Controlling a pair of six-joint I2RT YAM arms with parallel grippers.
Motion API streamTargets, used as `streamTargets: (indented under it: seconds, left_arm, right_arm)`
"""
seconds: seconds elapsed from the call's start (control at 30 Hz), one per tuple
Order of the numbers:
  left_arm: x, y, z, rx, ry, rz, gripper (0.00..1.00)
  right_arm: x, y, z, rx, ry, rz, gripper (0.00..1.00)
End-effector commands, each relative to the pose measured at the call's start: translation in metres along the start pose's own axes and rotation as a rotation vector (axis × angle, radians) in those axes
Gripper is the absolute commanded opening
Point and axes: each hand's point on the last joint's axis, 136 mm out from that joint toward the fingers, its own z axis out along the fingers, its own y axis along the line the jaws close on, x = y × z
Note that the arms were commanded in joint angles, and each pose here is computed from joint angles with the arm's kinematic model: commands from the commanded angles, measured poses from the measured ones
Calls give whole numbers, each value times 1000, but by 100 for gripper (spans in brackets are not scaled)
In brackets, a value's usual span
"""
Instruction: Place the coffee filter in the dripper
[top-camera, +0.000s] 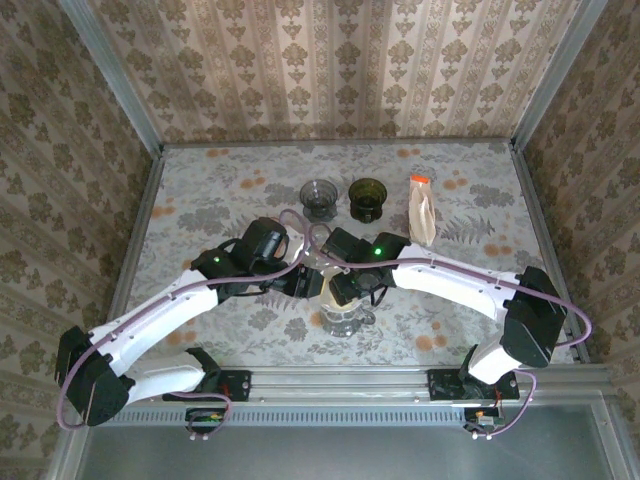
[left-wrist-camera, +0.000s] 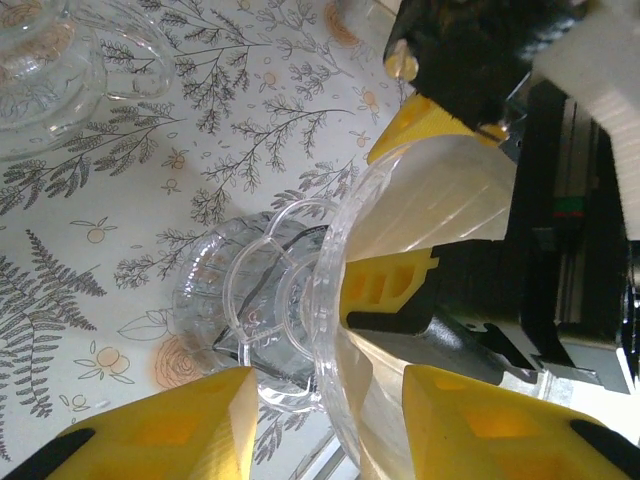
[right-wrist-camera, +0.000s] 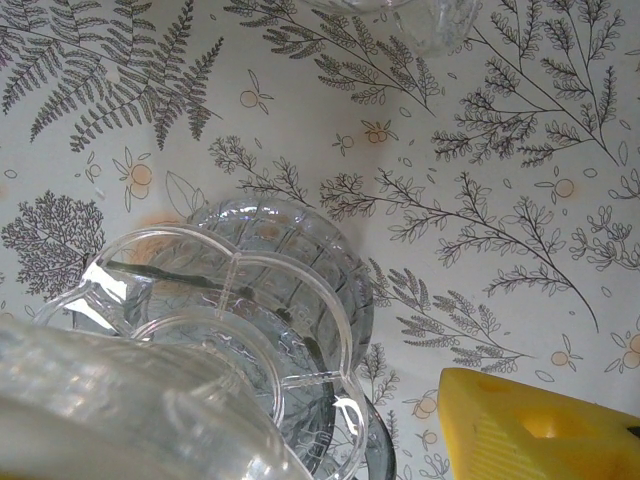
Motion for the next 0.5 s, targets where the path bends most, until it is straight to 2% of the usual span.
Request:
streamTargets:
  seconds: [0.0, 0.13, 0.47]
  left_arm:
    - [0, -3, -3, 20, -15, -10, 46]
    - [-2, -3, -5, 22, -29, -13, 47]
    - [2, 0, -2, 29, -20, -31, 40]
  right_arm:
    - [6, -4, 9, 34, 23, 10, 61]
    - [10, -6, 11, 38, 29, 18, 61]
    - [11, -3, 11, 32, 25, 19, 61]
